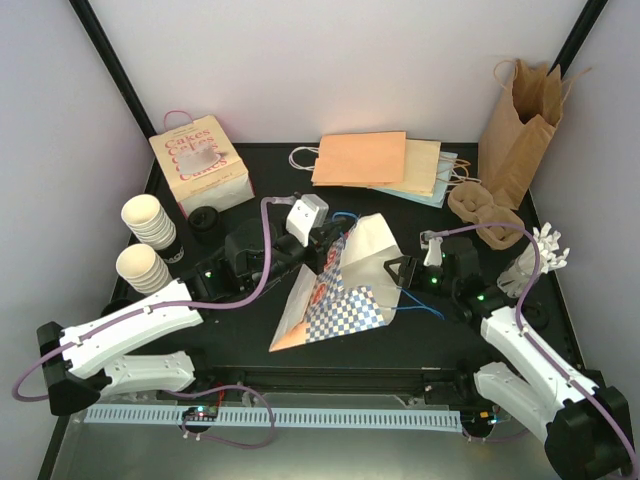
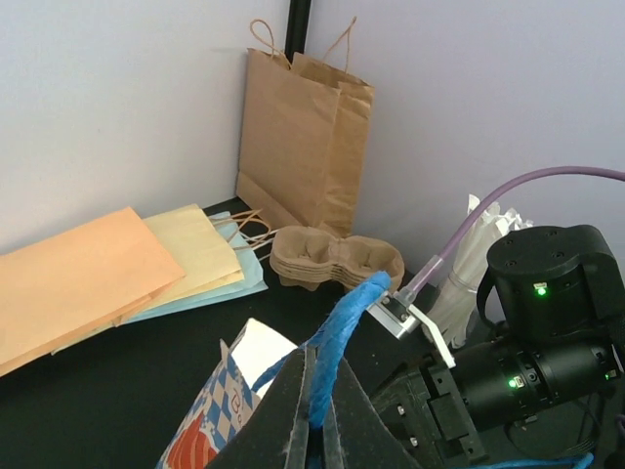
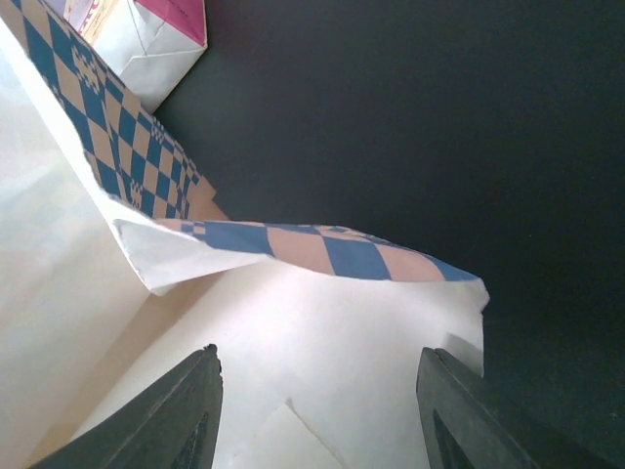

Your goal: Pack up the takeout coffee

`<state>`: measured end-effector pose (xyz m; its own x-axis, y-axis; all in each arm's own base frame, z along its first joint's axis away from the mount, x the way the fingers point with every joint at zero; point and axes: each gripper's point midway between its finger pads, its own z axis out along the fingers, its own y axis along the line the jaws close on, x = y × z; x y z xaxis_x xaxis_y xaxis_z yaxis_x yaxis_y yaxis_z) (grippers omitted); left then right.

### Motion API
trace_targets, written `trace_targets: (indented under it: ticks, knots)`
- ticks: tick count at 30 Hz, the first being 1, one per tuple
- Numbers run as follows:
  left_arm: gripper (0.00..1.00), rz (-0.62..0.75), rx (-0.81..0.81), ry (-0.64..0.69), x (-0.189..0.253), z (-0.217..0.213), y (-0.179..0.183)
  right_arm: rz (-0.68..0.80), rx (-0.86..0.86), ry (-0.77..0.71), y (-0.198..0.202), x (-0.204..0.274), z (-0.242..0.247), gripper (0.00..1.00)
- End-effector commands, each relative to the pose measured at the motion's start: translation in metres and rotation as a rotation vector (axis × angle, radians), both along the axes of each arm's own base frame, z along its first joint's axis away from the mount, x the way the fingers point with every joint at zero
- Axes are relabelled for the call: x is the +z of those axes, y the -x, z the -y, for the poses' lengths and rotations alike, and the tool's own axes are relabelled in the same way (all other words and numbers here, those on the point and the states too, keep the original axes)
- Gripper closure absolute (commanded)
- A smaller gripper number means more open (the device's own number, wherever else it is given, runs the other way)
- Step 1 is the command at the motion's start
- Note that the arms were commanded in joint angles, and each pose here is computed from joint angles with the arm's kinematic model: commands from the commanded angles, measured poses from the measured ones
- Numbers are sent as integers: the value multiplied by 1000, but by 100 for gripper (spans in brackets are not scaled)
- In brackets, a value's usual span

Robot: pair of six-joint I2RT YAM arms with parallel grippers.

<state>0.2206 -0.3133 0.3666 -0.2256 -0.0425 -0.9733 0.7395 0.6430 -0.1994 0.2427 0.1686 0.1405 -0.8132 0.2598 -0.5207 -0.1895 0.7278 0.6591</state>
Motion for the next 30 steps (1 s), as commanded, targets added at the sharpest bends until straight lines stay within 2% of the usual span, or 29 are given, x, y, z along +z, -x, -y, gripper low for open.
trace_targets:
  ticks: [1,17,30]
  knots:
    - [98,27,-8,74,22,-3,2,46,25,18,0,12,-1,43]
    - [99,4,-44,9,-2,18,-6,152,222,-35,20,51,-31,43]
    - [99,27,-70,-22,0,39,-21,118,270,-50,47,37,-38,43]
